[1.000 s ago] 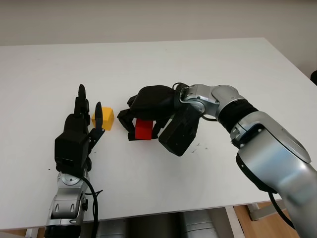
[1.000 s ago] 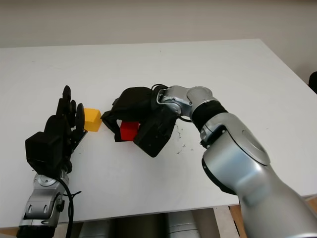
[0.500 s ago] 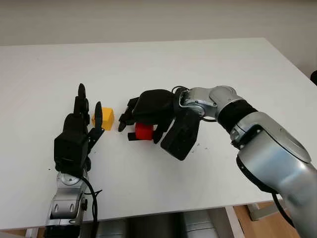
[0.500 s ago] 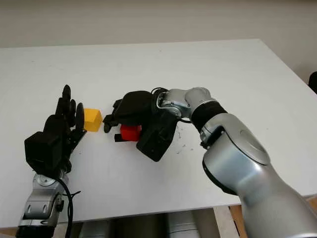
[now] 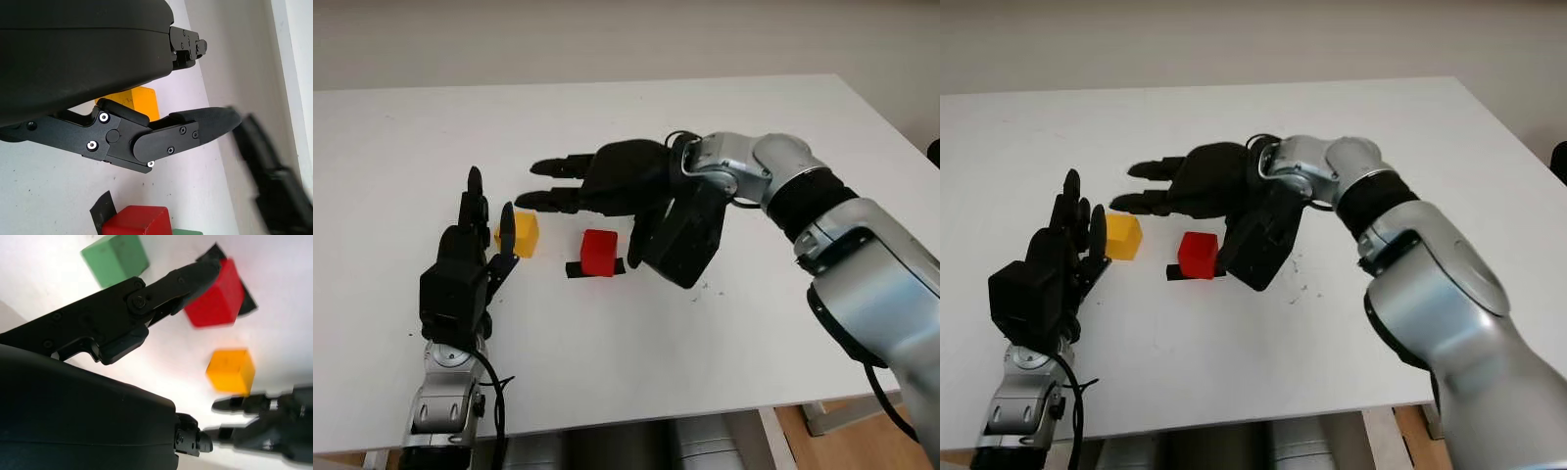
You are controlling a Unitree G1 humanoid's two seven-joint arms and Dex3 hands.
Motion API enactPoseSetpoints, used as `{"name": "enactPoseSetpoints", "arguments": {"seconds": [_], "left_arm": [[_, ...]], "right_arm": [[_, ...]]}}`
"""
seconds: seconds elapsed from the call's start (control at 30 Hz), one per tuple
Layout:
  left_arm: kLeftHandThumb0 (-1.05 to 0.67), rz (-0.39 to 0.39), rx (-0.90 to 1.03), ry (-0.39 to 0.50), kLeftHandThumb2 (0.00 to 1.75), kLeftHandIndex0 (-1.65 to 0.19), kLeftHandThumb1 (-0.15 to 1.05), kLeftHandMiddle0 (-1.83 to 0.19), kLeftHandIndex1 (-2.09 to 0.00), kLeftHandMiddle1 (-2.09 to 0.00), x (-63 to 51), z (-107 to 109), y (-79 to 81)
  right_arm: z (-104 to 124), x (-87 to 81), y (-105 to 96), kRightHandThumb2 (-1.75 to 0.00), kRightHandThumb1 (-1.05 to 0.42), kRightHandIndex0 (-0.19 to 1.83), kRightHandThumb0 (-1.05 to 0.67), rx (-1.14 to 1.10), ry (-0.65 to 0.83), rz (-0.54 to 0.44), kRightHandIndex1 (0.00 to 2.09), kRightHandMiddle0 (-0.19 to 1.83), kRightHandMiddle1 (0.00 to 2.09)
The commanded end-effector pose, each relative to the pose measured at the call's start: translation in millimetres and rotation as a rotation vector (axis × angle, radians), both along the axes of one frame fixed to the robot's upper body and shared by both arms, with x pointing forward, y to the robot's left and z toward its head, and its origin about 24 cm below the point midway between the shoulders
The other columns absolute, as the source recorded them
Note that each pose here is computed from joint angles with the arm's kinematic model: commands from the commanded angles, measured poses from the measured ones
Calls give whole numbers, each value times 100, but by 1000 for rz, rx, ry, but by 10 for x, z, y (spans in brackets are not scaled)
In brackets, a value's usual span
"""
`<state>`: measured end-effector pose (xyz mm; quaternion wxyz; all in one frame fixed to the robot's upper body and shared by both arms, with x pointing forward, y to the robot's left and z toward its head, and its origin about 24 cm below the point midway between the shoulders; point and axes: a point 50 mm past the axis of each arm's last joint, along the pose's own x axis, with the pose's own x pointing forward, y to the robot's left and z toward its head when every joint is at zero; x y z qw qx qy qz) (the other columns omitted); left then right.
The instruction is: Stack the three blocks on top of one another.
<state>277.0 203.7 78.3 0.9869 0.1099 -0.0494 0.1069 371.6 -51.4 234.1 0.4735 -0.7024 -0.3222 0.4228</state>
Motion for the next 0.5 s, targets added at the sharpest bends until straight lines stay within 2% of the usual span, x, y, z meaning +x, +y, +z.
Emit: {"name": "enactPoseSetpoints", "arguments": {"seconds": [0.0,0.1,0.17,0.23,0.33,0.47], "left_arm": [[-71,2,13,-12,66,0,105,-1,-2,-6,8,34,18],[-73,12,15,-28,66,-2,105,-3,-3,-7,15,51,40],[-72,22,11,-45,64,-5,105,-7,-5,-9,12,73,61],[-71,27,25,-66,61,-7,105,-8,-6,-9,9,113,108],[-68,27,42,-74,53,-9,105,-9,-7,-9,7,154,161],[-69,43,94,-56,18,-20,105,-27,-13,-12,16,256,274]], "right_arm": [[251,6,-67,-6,-90,-19,-82,97,8,-25,0,-19,0],[376,74,-220,-5,-89,-19,-78,287,150,-103,0,-19,0],[413,114,-317,-7,-92,-19,-81,457,239,-127,0,-19,0],[397,180,-449,-9,-98,-19,-84,640,338,-181,0,-19,0],[323,241,-560,-14,-104,-19,-84,745,417,-248,0,-19,1],[143,316,-706,-10,-105,-18,-83,822,544,-342,2,-16,3]]}}
